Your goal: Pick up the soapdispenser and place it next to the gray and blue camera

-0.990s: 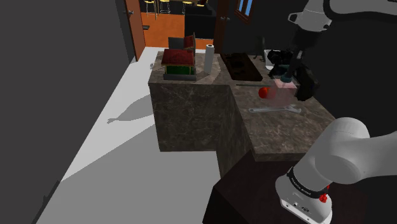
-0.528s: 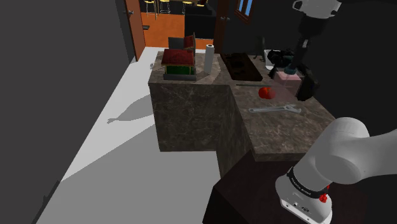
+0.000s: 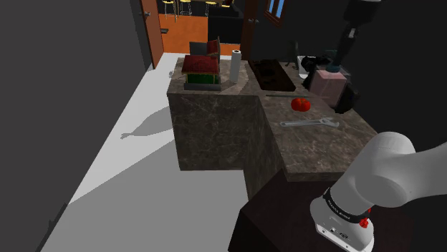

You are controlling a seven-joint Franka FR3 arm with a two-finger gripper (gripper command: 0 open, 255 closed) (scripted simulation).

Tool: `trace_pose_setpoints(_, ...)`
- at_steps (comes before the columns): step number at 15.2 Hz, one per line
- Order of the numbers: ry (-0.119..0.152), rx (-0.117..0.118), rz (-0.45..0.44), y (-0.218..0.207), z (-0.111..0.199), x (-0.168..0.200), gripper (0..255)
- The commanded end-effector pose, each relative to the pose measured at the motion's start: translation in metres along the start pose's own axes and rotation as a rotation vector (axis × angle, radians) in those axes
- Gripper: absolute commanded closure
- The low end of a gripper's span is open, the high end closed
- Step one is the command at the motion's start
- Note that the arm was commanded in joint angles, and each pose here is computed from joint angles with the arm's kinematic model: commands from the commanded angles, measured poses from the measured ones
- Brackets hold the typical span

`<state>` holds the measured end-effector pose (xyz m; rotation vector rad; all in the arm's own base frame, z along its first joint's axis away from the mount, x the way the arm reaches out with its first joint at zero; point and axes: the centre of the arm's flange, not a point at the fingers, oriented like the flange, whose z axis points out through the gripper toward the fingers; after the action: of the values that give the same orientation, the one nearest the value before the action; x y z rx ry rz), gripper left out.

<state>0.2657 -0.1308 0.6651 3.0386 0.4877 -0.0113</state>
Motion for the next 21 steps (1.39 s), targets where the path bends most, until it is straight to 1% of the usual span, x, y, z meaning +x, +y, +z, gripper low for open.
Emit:
trace_pose_setpoints(1, 0.0, 0.0, 0.0, 0.001, -0.01, 0.0, 255)
trace_pose_setpoints(9, 0.0, 0.0, 0.0, 0.004, -0.051, -0.001, 255)
trace_pose_setpoints(21, 0.0, 0.0, 0.0, 0.125, -0.042, -0.102, 255)
